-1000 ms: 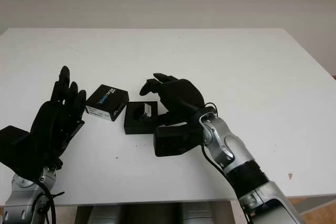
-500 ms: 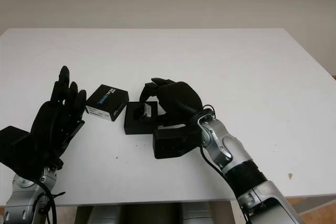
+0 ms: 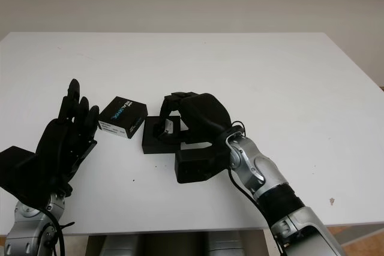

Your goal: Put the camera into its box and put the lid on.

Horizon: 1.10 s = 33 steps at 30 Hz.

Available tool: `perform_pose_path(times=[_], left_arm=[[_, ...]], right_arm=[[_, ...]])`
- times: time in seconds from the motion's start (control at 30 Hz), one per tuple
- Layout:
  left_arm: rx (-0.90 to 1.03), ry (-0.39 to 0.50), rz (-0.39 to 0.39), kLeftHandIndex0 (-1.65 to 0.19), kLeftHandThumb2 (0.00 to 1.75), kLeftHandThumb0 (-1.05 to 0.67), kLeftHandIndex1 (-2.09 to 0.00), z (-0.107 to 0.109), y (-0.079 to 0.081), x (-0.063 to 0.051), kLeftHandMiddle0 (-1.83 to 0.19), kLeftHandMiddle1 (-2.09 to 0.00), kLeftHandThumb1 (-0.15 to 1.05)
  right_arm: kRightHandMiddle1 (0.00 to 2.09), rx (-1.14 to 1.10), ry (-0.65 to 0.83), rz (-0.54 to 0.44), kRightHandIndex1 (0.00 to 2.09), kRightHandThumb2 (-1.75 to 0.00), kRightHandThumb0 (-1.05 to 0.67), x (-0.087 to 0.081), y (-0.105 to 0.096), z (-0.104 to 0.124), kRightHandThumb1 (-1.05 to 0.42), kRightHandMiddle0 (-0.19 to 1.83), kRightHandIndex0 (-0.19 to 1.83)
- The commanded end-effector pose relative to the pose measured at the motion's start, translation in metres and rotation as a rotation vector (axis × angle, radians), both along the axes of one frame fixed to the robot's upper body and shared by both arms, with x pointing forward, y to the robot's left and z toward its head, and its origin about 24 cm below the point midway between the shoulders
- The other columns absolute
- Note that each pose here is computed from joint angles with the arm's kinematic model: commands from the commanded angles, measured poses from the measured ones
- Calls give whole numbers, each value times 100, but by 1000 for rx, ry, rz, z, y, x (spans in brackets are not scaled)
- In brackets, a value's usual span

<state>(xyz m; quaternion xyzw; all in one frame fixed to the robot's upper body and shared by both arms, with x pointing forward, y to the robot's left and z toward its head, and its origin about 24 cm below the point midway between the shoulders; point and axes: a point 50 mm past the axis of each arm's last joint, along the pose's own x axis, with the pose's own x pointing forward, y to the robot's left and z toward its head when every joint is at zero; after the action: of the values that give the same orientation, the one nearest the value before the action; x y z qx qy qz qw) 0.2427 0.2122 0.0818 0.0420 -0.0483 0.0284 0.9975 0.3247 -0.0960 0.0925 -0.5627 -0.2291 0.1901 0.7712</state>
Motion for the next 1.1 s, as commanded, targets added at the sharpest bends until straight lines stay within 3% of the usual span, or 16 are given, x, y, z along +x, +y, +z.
perform_pose_path(times=[0.0,0.4,0.6,0.87,1.07], left_arm=[[7,-16,0,18,50,-63,-3,3,-1,-1,18,-3,105],[6,-17,-2,18,48,-64,-4,3,-1,-3,19,-5,105],[6,-16,-2,18,48,-64,-5,3,0,-4,19,-5,105],[16,-11,-4,18,48,-63,-5,3,3,-5,18,-5,105],[21,-10,-5,18,47,-63,-5,4,4,-4,18,-5,105]], right_arm=[[134,-8,-15,11,16,-6,-47,1,2,2,-98,50,50],[147,-25,-38,1,16,-6,-47,1,5,-2,-102,44,50],[141,-23,-44,-13,16,-6,-44,2,4,-5,-103,38,50],[148,225,46,-72,17,-5,-40,9,0,-6,-100,40,50],[156,280,83,-91,16,-5,-40,13,-4,-7,-100,37,48]])
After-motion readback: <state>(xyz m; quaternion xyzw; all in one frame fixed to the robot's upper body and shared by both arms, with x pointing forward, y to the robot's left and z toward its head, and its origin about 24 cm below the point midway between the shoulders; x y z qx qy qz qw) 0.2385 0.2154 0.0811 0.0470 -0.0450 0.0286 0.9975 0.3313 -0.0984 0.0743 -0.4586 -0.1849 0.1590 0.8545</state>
